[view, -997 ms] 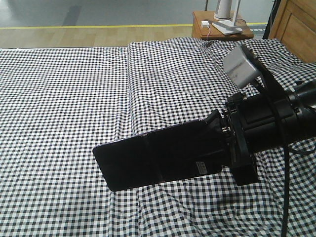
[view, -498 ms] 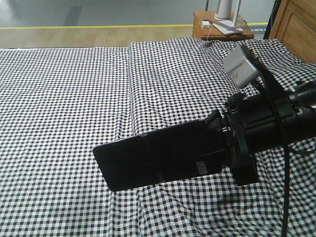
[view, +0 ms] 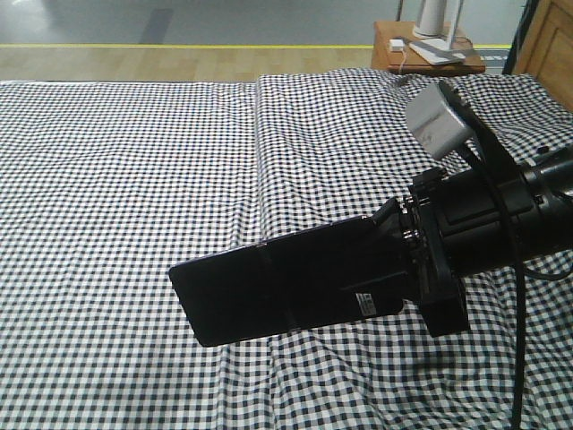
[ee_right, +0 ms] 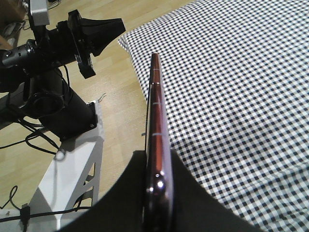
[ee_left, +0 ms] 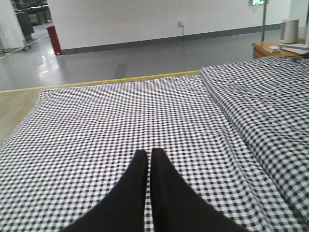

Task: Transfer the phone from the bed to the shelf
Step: 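Drive away from the bed holding the phone in the right gripper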

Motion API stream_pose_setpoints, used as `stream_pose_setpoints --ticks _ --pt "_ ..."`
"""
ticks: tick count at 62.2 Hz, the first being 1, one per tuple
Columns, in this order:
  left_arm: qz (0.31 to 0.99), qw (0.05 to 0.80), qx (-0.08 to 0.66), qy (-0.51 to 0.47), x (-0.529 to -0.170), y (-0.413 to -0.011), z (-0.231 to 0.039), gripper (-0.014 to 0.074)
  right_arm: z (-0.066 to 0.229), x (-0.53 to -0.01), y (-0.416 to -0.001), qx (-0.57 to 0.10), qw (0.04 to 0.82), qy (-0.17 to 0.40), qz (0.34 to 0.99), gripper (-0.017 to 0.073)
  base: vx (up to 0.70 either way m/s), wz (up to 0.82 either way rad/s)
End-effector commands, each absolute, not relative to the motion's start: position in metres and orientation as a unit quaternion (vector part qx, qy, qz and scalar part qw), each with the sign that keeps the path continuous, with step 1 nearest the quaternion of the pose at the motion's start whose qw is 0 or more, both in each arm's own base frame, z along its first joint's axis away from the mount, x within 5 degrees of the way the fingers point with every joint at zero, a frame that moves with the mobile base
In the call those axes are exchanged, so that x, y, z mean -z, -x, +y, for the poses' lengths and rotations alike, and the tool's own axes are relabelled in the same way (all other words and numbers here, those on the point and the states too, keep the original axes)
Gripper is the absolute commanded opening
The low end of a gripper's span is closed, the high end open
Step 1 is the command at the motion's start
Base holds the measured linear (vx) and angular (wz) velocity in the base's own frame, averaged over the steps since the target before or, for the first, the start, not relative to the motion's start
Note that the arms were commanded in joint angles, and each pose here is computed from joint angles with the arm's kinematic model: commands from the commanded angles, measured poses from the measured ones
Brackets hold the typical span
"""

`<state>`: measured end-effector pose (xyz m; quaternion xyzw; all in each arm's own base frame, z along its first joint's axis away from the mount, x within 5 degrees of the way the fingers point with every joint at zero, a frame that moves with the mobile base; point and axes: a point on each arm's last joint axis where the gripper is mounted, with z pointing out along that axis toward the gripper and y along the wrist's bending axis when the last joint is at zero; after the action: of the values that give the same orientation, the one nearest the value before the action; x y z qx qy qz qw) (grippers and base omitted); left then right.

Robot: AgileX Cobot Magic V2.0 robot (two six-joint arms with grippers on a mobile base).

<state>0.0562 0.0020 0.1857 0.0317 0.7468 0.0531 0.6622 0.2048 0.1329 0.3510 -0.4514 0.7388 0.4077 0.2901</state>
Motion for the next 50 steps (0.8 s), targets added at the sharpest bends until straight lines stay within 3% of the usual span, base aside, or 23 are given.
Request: stream_pose_setpoints --ticks 1,50 --pt "0.710 0.702 -0.050 -0.026 -0.2003 -0.0549 0.0018 0.0001 0.1347 -0.3703 -0.1930 -0.447 0.300 0.458 0.708 -0.0002 -0.06 0.22" --pt "0.710 0.702 -0.050 -0.026 -0.2003 -0.0549 0.0018 0.0001 0.1347 -0.3703 -0.1930 -0.447 0.300 0.458 0.708 -0.0002 -0.11 0.43"
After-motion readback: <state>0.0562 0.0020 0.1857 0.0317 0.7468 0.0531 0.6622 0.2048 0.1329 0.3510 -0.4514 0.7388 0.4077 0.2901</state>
